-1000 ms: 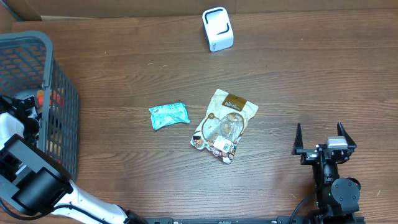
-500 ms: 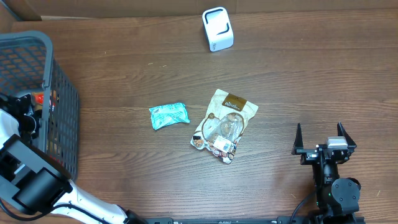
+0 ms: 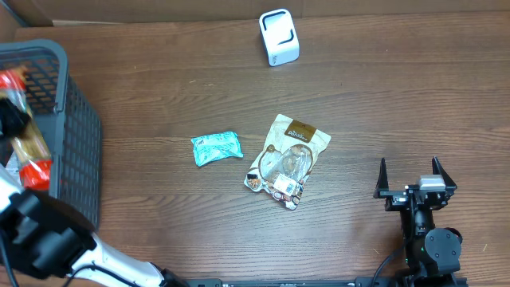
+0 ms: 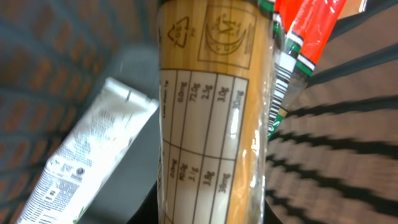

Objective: Scan the item barcode
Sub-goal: 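Lift the pasta package out and lay it beside the teal packet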

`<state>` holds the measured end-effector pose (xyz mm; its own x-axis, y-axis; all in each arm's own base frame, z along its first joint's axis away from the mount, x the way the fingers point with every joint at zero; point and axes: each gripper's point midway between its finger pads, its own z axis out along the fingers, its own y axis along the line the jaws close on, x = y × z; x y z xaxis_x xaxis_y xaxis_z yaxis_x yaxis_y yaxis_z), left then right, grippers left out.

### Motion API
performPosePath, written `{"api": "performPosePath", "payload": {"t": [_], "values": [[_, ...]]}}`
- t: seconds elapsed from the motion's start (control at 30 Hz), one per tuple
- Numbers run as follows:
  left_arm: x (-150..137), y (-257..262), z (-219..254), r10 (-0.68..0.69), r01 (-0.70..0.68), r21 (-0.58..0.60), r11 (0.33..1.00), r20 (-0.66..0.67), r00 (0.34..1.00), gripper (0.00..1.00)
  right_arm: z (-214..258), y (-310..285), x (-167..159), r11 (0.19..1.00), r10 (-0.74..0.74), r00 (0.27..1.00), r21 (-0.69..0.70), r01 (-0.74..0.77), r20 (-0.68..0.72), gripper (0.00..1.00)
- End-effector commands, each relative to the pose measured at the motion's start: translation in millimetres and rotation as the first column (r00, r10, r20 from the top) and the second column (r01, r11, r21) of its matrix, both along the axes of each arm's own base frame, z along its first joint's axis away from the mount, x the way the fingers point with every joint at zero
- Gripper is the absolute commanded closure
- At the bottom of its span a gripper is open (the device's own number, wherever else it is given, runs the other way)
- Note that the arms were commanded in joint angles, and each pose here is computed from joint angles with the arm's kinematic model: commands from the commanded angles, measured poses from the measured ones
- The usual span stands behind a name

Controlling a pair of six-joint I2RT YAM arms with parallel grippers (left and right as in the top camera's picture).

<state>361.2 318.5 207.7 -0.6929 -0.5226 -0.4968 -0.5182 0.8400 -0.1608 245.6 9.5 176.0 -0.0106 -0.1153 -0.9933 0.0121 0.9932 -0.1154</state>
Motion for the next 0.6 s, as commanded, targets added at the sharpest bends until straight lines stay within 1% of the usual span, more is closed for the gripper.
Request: {"api": "performPosePath", "payload": {"t": [0.0,0.07,0.17,0.27,0.33,0.47,0.57], "values": [[18,-57,144,-0.105,0.089,0.061,0.994,0.362,0.926,0.96,-1,-1,0,1.0,-0.006,1.0,0.0,0.006,0.006,0.0],[13,-79,179,-0.151,0.122,0.095,0.988,0.428,0.891,0.96,-1,-1,0,1.0,-0.006,1.0,0.0,0.006,0.006,0.0],[0,-112,225,-0.22,0.144,0.189,0.971,0.489,0.844,0.96,-1,-1,0,1.0,-0.006,1.0,0.0,0.006,0.006,0.0],[-14,-143,259,-0.277,0.15,0.27,0.951,0.525,0.805,0.96,-1,-1,0,1.0,-0.006,1.0,0.0,0.006,0.005,0.0],[-23,-167,276,-0.322,0.174,0.305,0.936,0.546,0.774,0.96,-1,-1,0,1.0,-0.006,1.0,0.0,0.006,0.006,0.0],[-35,-219,291,-0.404,0.248,0.338,0.908,0.55,0.731,0.96,-1,-1,0,1.0,-0.006,1.0,0.0,0.006,0.006,0.0],[-36,-262,278,-0.468,0.357,0.304,0.883,0.51,0.722,0.96,-1,-1,0,1.0,-0.006,1.0,0.0,0.006,0.006,0.0]]}}
